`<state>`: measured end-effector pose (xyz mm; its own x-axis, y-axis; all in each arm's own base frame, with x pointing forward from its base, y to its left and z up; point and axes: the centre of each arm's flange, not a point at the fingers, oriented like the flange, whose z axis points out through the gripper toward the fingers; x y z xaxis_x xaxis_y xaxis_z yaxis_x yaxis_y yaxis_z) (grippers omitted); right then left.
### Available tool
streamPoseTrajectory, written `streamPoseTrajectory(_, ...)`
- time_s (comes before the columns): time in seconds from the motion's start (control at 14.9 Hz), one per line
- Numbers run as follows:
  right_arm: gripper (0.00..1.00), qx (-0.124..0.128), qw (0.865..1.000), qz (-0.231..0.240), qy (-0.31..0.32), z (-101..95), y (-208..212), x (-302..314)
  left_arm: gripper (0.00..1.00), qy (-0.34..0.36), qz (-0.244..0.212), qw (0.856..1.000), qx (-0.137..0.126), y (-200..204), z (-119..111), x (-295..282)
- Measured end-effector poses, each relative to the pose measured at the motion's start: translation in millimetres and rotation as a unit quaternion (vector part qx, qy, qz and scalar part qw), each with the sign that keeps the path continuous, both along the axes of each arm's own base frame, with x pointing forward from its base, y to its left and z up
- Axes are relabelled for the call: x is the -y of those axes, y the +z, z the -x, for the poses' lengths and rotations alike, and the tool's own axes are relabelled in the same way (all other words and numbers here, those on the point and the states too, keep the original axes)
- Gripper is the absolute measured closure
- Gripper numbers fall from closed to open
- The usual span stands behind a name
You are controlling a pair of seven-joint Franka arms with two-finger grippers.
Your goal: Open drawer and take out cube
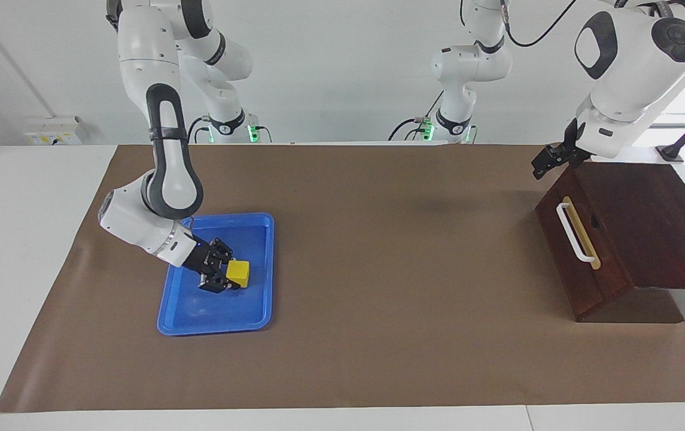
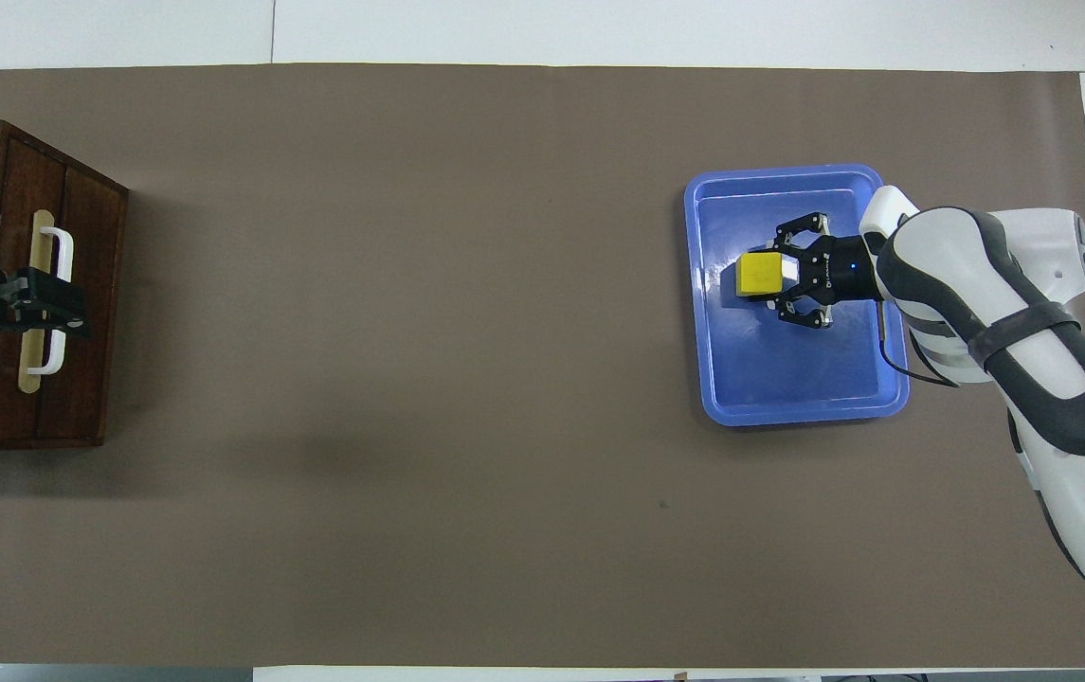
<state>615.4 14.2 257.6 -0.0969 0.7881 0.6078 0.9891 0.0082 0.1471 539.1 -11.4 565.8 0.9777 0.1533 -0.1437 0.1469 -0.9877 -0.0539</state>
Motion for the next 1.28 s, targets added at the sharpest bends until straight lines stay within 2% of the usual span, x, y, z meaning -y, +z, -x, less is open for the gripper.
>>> streamPoseTrajectory(0.13,0.39,0.000,1.000,-0.001,-0.001,0.0,-0.2,0.1,0.00,-0.037,0.011,0.999,-0.021,3.6,1.9,-1.6)
streamPoseTrajectory(0.27,0.36,0.000,1.000,-0.002,-0.002,0.0,-0.7,0.7,0.00,-0.052,0.018,0.998,-0.021,13.7,1.4,-5.2)
streamPoseTrajectory(0.34,0.27,-0.001,1.000,-0.003,-0.002,0.2,-1.0,1.1,0.00,-0.056,0.019,0.998,-0.019,17.1,1.3,-5.3)
streamPoseTrajectory(0.47,0.01,-0.007,1.000,-0.008,0.000,1.5,-1.6,2.4,0.00,-0.062,0.019,0.998,-0.016,19.8,0.9,-0.8)
streamPoseTrajectory(0.87,0.00,-0.020,0.999,-0.039,0.003,0.7,15.7,15.1,0.00,-0.084,0.019,0.996,-0.011,20.9,0.8,23.4)
streamPoseTrajectory(1.01,0.00,-0.022,0.999,-0.047,-0.010,-1.7,40.8,14.5,0.00,-0.084,0.019,0.996,-0.011,20.9,0.7,22.9)
streamPoseTrajectory(1.28,0.00,-0.048,0.997,-0.058,-0.036,4.0,107.1,2.6,0.00,-0.075,0.019,0.997,-0.011,20.9,0.2,13.8)
